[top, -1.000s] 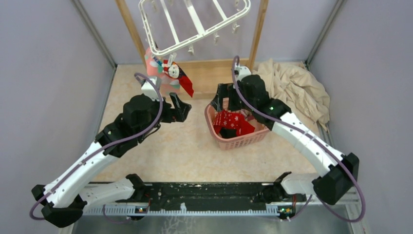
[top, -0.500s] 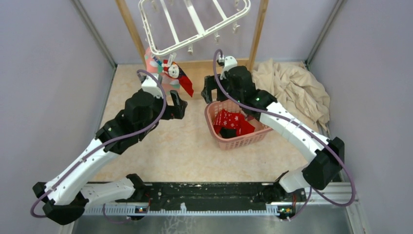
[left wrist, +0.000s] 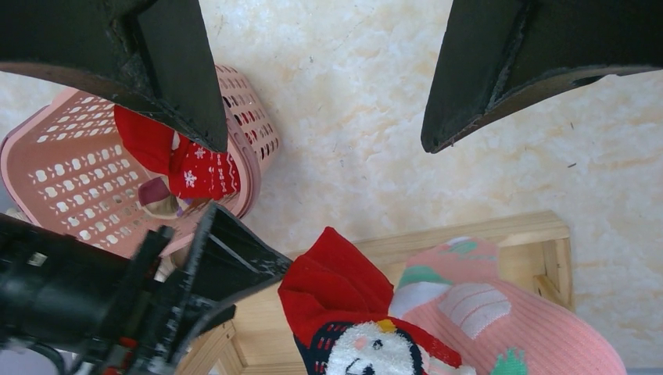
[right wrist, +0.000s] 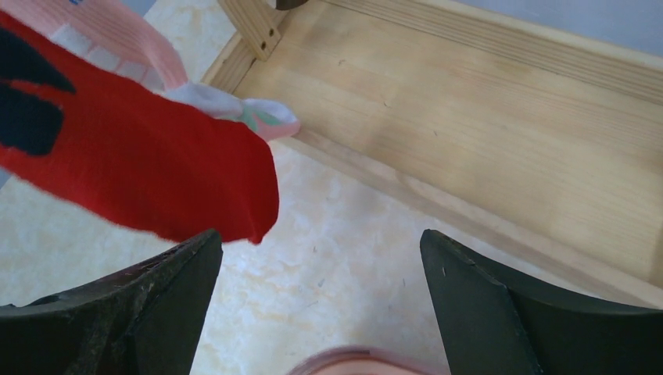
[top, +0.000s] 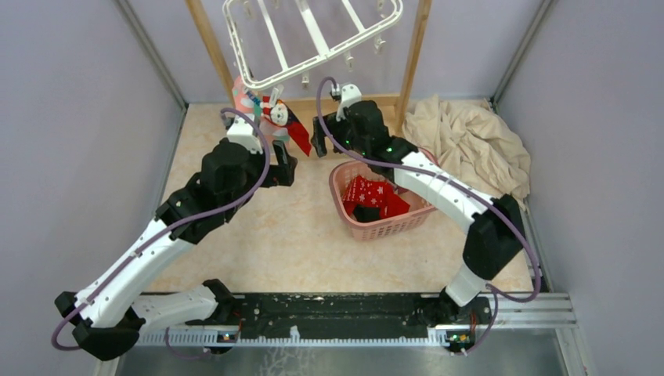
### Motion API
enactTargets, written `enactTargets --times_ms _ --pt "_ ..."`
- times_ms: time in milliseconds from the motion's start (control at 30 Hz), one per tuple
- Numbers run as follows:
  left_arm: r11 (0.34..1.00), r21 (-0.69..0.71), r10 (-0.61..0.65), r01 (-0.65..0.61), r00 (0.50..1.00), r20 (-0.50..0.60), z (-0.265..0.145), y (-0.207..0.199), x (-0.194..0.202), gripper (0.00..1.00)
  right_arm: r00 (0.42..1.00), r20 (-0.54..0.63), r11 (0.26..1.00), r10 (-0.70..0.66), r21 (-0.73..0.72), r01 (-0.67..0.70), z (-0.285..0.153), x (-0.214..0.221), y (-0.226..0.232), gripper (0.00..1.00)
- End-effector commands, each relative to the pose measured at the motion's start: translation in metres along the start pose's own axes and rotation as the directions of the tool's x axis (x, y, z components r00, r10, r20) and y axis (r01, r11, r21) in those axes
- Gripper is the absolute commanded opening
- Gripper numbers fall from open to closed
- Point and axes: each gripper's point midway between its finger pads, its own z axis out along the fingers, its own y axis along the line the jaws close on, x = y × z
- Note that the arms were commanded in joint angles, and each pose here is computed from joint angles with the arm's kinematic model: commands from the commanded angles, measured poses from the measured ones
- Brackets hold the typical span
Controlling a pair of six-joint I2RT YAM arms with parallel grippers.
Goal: Remove the socks clipped to the hanger
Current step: Remove the sock from the hanger.
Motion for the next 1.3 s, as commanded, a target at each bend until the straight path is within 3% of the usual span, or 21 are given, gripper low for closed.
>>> enactTargets --times_ms 0,433,700,900,967,1067,1100,1267 --pt "1.0 0.019 -0.016 0.015 1.0 0.01 0.003 -0.004 -0.003 0.99 0.991 0.136 1.0 -0.011 -0.016 0.014 0.02 -0.049 0.005 0.98" --pt "0.999 0.022 -0.032 0.032 0.999 -0.001 -0.001 -0.003 -0.001 0.99 0.981 0.19 0.997 0.042 -0.073 -0.028 0.055 -0.069 -0.012 0.78" --pt "0.999 0.018 -0.031 0.032 0.999 -0.008 0.0 -0.002 0.002 0.99 0.979 0.197 0.997 0.045 -0.074 -0.031 0.047 -0.073 -0.019 0.44" --pt "0.999 0.01 -0.044 0.044 0.999 -0.01 -0.003 0.001 0.006 0.99 0.979 0.2 0.997 0.044 -0.064 -0.032 0.033 -0.071 -0.024 0.34" --pt "0.999 0.011 -0.046 0.046 0.999 -0.009 -0.004 0.002 0.007 0.99 0.979 0.201 0.998 0.038 -0.063 -0.026 0.026 -0.072 -0.024 0.36" --pt "0.999 0.009 -0.044 0.044 0.999 -0.015 -0.004 0.003 0.011 0.99 0.98 0.199 0.996 0.015 -0.094 0.004 0.012 -0.071 -0.017 0.71" --pt "0.999 0.008 -0.043 0.043 0.999 -0.017 -0.003 0.003 0.012 0.99 0.98 0.197 0.993 0.004 -0.119 0.02 0.006 -0.067 -0.012 0.76" --pt "0.999 -0.001 -0.04 0.04 0.999 -0.021 -0.001 0.004 0.013 0.99 0.972 0.215 0.98 -0.099 -0.15 0.133 -0.024 -0.052 0.014 0.87"
